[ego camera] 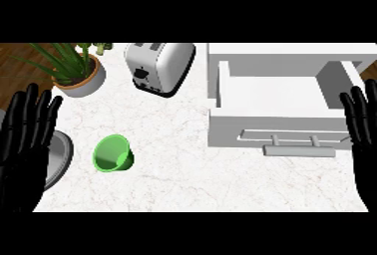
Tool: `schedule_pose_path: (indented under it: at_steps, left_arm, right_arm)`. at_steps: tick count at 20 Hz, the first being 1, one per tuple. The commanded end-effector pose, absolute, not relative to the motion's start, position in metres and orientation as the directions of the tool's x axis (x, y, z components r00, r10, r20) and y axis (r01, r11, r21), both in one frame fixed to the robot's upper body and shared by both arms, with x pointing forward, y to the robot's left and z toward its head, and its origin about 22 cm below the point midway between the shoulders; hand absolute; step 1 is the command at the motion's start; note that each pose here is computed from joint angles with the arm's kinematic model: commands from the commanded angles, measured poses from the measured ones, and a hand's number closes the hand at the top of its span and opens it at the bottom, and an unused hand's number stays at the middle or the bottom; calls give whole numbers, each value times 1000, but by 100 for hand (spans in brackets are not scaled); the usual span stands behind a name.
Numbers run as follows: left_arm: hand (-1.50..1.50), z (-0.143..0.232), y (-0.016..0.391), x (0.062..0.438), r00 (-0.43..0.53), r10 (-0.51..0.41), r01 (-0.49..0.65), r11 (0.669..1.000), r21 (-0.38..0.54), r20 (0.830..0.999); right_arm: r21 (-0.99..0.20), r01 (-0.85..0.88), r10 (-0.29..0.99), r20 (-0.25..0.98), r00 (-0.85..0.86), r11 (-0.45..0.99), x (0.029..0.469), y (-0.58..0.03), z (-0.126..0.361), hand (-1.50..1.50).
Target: Pick up the cup, place it into the drawer and close the drawer
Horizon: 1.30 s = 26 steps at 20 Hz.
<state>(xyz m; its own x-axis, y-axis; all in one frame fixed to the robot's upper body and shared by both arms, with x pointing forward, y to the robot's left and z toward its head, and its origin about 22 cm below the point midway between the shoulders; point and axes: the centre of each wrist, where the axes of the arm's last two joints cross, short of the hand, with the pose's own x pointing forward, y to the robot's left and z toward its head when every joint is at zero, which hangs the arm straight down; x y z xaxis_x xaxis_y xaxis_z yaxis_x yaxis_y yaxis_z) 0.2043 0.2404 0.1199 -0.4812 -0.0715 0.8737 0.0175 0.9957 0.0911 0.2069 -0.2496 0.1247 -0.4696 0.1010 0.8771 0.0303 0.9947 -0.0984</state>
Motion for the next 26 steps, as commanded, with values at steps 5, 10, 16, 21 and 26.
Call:
schedule_pose_path:
  at_steps: [5, 10, 16, 21, 26]
  left_arm:
    - [-150, 117, 241, 183, -499, 62, 274, 957, 90, 864]
    - [-150, 90, 245, 177, -312, 244, 291, 945, -152, 918]
    - [-150, 75, 279, 185, -250, 247, 259, 949, -181, 936]
    - [-150, 33, 290, 178, -220, 177, 185, 973, -137, 959]
    - [-150, 16, 305, 196, -226, 99, 102, 992, -78, 969]
  right_arm:
    - [-85, 47, 97, 853, -512, 995, 208, -248, 127, -150]
    - [-184, -21, 156, 884, -441, 983, 215, -246, 115, -150]
    - [-200, -22, 170, 878, -448, 979, 218, -255, 119, -150]
    - [-184, -38, 146, 876, -459, 982, 213, -254, 132, -150]
    - [-192, -21, 161, 874, -458, 981, 235, -272, 133, -150]
